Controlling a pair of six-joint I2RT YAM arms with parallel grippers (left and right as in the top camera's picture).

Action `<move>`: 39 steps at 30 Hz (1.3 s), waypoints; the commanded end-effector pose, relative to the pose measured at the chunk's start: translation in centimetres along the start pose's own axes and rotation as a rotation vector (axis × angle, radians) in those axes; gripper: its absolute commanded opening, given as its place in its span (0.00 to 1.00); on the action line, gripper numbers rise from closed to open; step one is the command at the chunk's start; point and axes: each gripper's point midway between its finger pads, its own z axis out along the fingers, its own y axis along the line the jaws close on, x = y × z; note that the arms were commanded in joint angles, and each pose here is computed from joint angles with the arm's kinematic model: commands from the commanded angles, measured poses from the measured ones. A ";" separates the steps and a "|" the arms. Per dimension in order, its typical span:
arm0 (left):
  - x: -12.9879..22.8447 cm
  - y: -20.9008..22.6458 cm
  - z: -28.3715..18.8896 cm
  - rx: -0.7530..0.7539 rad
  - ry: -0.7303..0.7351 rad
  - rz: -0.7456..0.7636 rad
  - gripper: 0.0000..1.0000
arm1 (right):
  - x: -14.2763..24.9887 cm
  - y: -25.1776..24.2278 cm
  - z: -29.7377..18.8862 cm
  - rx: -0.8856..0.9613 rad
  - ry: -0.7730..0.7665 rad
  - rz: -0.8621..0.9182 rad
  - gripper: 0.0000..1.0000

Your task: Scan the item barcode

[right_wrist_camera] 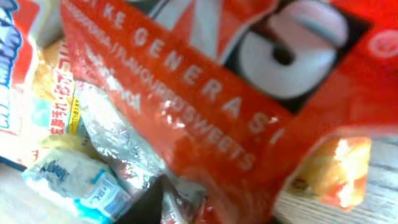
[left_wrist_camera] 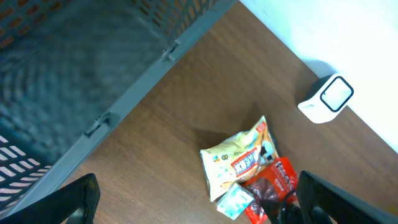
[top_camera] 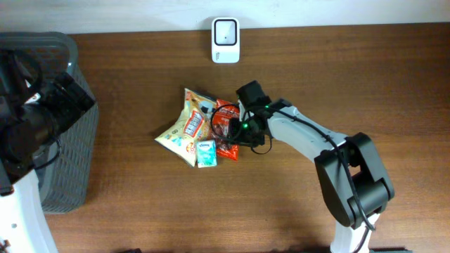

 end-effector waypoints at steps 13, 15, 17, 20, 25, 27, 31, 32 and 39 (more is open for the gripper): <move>-0.1 0.1 0.0 0.002 -0.002 -0.017 0.99 | -6.9 -3.6 -15.9 0.605 -0.352 -0.119 0.04; -0.1 0.1 0.0 0.002 -0.002 -0.017 0.99 | -7.9 -4.1 -18.6 0.697 -0.422 -0.118 0.04; -0.1 0.1 0.0 0.002 -0.002 -0.017 0.99 | -8.8 -5.4 -21.2 0.838 -0.502 -0.109 0.04; -0.1 0.1 0.0 0.002 -0.002 -0.017 0.99 | -9.4 -7.9 -24.2 1.022 -0.595 -0.054 0.04; -0.1 0.1 0.0 0.002 -0.002 -0.017 0.99 | -9.1 -12.9 -24.4 1.103 -0.582 0.088 0.04; -0.1 0.1 0.0 0.002 -0.002 -0.017 0.99 | -8.6 -14.9 -24.0 1.109 -0.565 0.150 0.04; -0.1 0.1 0.0 0.002 -0.002 -0.017 0.99 | -7.8 -16.4 -20.6 1.024 -0.501 0.185 0.04; -0.1 0.1 0.0 0.002 -0.002 -0.017 0.99 | -7.6 -16.6 -19.7 1.012 -0.493 0.184 0.04; -0.1 0.1 0.0 0.002 -0.002 -0.017 0.99 | -5.2 -16.9 -14.3 0.989 -0.426 0.121 0.05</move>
